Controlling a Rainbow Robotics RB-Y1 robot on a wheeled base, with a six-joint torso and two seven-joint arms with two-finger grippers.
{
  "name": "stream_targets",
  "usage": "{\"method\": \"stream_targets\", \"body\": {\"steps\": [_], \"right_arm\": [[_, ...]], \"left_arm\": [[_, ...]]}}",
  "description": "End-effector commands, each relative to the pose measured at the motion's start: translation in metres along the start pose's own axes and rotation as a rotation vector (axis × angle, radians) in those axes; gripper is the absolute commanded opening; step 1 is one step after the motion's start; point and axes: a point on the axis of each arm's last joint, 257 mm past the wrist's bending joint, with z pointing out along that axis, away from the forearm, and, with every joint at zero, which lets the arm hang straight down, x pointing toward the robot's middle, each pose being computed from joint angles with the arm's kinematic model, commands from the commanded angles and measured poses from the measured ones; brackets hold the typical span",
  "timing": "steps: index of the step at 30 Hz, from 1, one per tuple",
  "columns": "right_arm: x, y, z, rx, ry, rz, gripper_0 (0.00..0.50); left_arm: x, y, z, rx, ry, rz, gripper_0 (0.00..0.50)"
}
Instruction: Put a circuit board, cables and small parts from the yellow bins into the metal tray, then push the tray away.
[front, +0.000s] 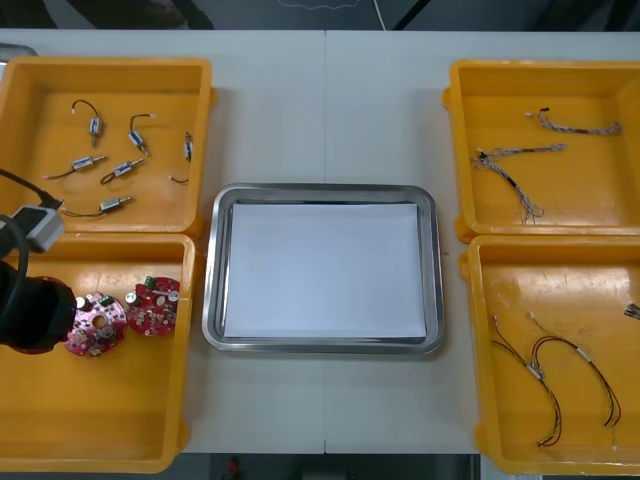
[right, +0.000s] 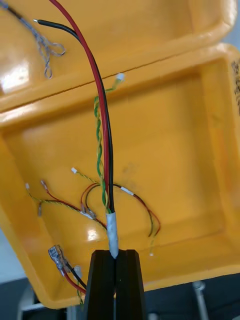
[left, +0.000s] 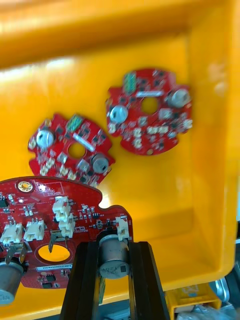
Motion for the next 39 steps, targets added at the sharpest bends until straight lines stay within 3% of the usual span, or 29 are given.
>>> {"method": "stream_targets", "body": {"steps": [1,9,15,26,32,39], "right_arm": [[-0.004,-0.006,-0.017,0.052,-0.032,-0.151,0.0],[0.002,0.011,-0.022,0.042,-0.045,-0.397,0.0],[0.011,0.021,-0.018,0.043,-0.019,-0.557,0.0],[0.024,0.061,-0.014,-0.002,-0.014,-0.735,0.0],[0.026,0.072,-0.012,-0.019,-0.011,-0.77,0.0],[0.024,0.073,-0.013,-0.023,-0.015,-0.778,0.0]], "left_arm": [[-0.033,-0.027,-0.018,0.012,-0.067,0.154,0.0],[-0.056,-0.066,-0.015,0.044,-0.066,0.264,0.0],[-0.066,-0.089,-0.008,0.057,-0.037,0.328,0.001],[-0.09,-0.161,0.003,0.135,-0.039,0.401,0.001],[-0.095,-0.202,0.019,0.143,-0.032,0.437,0.002],[-0.104,-0.236,0.052,0.118,-0.041,0.446,0.0]]}}
